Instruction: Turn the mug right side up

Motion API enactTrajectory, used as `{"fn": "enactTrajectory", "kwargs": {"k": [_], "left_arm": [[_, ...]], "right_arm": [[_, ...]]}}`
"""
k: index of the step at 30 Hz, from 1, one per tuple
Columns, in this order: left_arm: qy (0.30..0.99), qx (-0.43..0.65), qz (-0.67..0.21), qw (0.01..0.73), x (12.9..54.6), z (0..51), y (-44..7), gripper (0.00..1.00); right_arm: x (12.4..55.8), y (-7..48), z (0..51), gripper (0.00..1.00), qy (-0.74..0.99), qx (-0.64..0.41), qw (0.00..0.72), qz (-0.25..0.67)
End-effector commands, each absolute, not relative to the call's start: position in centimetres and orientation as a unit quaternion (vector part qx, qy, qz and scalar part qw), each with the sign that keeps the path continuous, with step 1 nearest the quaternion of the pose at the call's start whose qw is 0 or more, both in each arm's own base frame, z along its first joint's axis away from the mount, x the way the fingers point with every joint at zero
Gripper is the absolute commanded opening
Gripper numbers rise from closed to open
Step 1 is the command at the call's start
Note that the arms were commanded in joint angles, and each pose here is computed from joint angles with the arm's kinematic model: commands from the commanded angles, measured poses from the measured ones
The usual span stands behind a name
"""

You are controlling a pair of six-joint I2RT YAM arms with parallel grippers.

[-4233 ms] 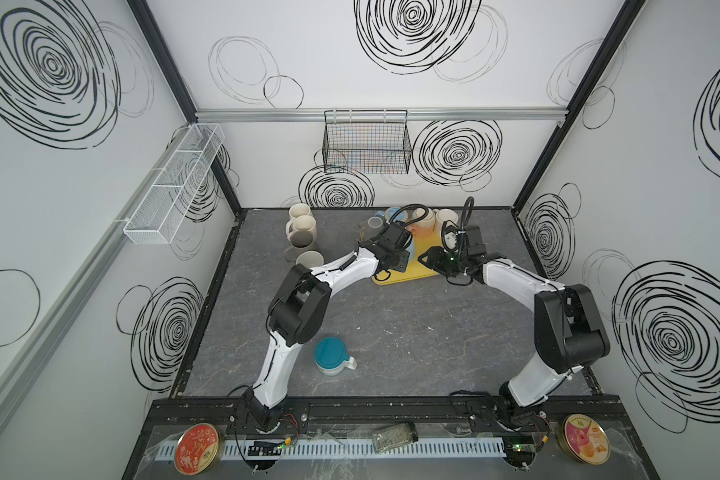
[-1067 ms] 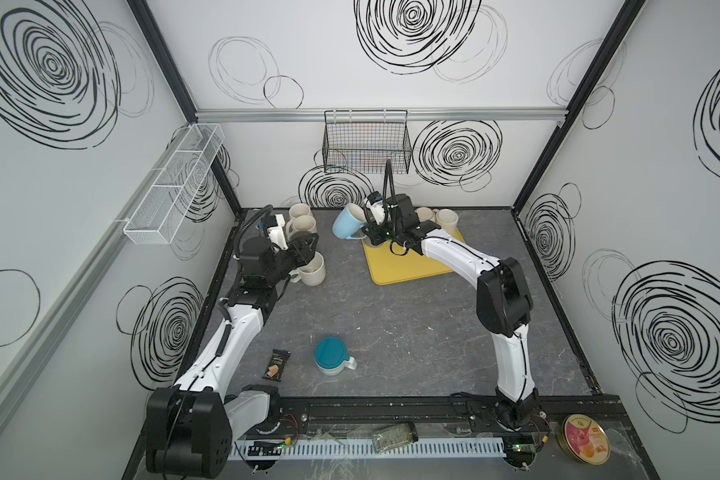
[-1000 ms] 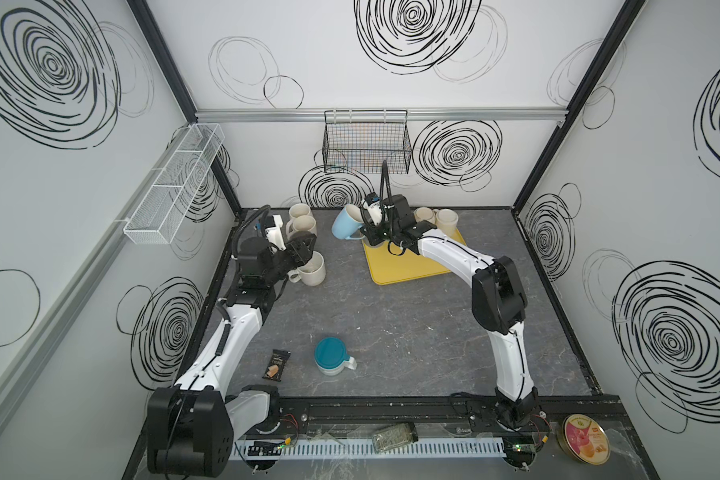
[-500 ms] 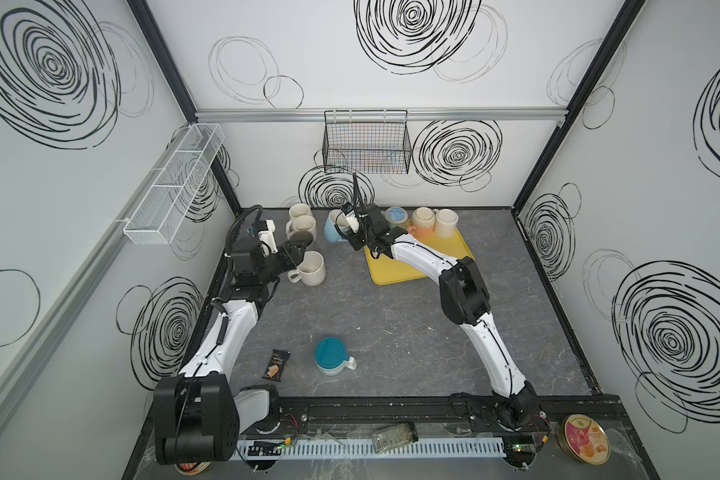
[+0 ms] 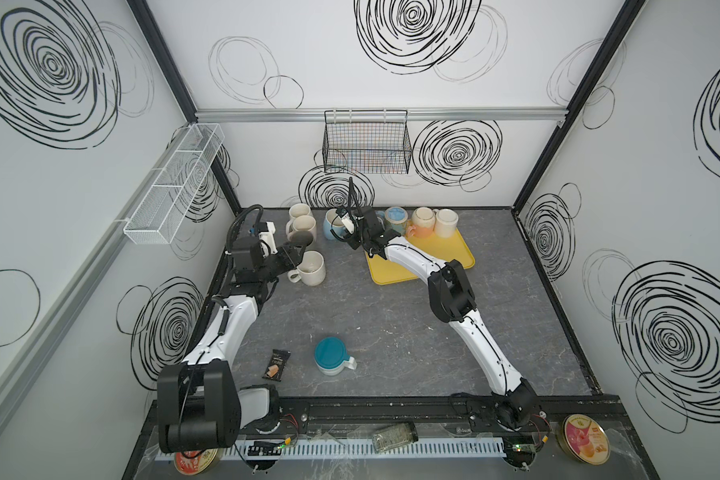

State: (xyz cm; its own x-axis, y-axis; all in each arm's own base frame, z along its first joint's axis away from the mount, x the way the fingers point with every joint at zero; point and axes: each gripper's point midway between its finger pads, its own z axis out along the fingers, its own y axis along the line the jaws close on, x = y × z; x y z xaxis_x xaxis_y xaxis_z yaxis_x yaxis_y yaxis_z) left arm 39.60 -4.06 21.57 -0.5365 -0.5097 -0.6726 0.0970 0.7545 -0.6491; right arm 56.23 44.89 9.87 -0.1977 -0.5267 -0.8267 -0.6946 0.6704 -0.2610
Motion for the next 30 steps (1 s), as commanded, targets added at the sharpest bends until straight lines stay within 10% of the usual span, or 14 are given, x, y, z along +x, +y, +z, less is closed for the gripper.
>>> {"fn": "enactTrajectory", "kwargs": {"k": [1, 30], "left_arm": [[0.802, -0.109, -0.325, 0.489, 40.4, 23.3, -3.6, 0.50], [0.795, -0.116, -0.316, 0.504, 39.4, 24.2, -2.3, 0.51]], "right_arm": [[57.4, 46.3, 14.5, 0.03, 0.722, -0.394, 0.562, 0.085], [54.1, 47.3, 20.1, 0.42, 0.713, -0.388, 0.572, 0.120]]}}
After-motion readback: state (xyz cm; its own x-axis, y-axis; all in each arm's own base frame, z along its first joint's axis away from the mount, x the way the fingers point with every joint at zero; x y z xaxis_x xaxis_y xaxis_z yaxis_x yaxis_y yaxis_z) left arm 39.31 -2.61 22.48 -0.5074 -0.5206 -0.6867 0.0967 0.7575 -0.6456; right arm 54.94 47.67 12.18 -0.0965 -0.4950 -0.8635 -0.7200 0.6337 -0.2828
